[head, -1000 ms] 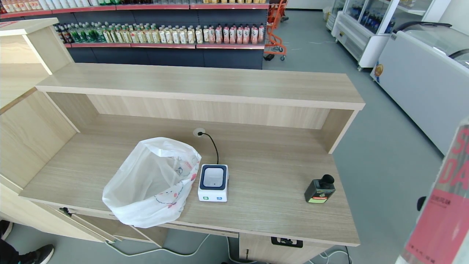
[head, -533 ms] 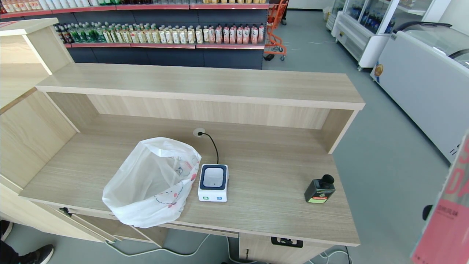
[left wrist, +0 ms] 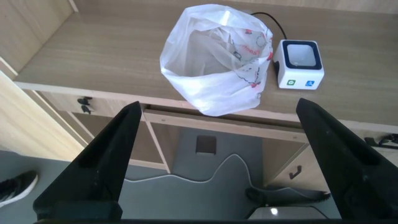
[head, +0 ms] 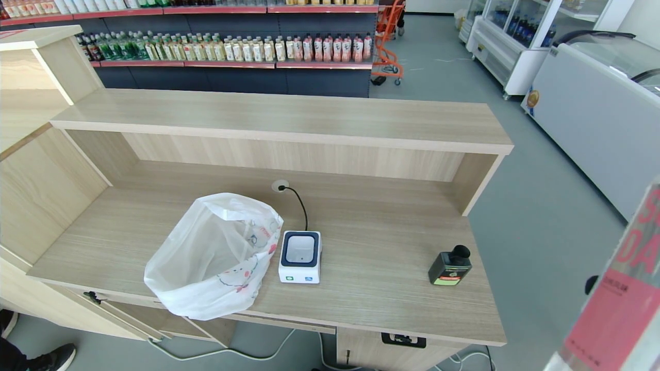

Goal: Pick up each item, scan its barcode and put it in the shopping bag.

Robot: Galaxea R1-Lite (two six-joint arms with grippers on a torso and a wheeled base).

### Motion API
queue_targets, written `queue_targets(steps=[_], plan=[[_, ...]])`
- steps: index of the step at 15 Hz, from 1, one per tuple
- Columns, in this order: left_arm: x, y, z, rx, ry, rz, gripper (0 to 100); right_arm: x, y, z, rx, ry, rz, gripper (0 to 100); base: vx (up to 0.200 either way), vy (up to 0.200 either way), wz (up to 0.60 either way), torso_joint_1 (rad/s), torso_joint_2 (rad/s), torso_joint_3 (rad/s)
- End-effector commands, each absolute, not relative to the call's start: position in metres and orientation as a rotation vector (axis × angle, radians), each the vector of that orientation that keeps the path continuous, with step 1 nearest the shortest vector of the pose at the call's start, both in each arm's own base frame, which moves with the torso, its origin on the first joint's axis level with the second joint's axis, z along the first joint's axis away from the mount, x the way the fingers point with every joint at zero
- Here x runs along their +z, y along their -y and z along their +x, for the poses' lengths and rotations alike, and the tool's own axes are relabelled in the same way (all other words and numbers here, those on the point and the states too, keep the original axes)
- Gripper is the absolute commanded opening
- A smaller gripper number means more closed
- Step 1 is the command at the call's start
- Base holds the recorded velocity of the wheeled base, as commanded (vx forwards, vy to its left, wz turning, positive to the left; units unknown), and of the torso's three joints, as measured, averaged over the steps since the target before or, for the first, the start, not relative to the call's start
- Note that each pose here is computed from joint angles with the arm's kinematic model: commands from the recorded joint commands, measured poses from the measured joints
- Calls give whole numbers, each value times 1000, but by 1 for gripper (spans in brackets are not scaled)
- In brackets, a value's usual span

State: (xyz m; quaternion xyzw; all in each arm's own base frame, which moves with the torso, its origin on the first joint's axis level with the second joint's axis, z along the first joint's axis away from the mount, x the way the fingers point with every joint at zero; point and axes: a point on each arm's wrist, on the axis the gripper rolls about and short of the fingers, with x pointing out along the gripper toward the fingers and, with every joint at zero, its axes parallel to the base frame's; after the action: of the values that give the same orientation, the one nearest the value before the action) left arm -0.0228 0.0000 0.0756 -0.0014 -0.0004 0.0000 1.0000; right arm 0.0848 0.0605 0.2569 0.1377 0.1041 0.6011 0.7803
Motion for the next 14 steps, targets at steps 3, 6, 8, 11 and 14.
queue_targets(steps=[3, 6, 8, 11, 14], plan=[[75, 0, -23, 0, 0, -3, 100, 235, -52, 150, 697, -156, -9, 0, 0, 0, 0, 0, 0, 0], [76, 0, -23, 0, 2, -3, 100, 228, -42, 156, 460, -130, -231, 0, 0, 0, 0, 0, 0, 0], [76, 0, -23, 0, 2, -3, 100, 218, -40, 152, 429, -151, -294, 0, 0, 0, 0, 0, 0, 0], [76, 0, -23, 0, 2, -3, 100, 200, -35, 151, 352, -161, -491, 0, 0, 0, 0, 0, 0, 0], [76, 0, -23, 0, 2, -3, 100, 196, -35, 154, 352, -123, -597, 0, 0, 0, 0, 0, 0, 0]])
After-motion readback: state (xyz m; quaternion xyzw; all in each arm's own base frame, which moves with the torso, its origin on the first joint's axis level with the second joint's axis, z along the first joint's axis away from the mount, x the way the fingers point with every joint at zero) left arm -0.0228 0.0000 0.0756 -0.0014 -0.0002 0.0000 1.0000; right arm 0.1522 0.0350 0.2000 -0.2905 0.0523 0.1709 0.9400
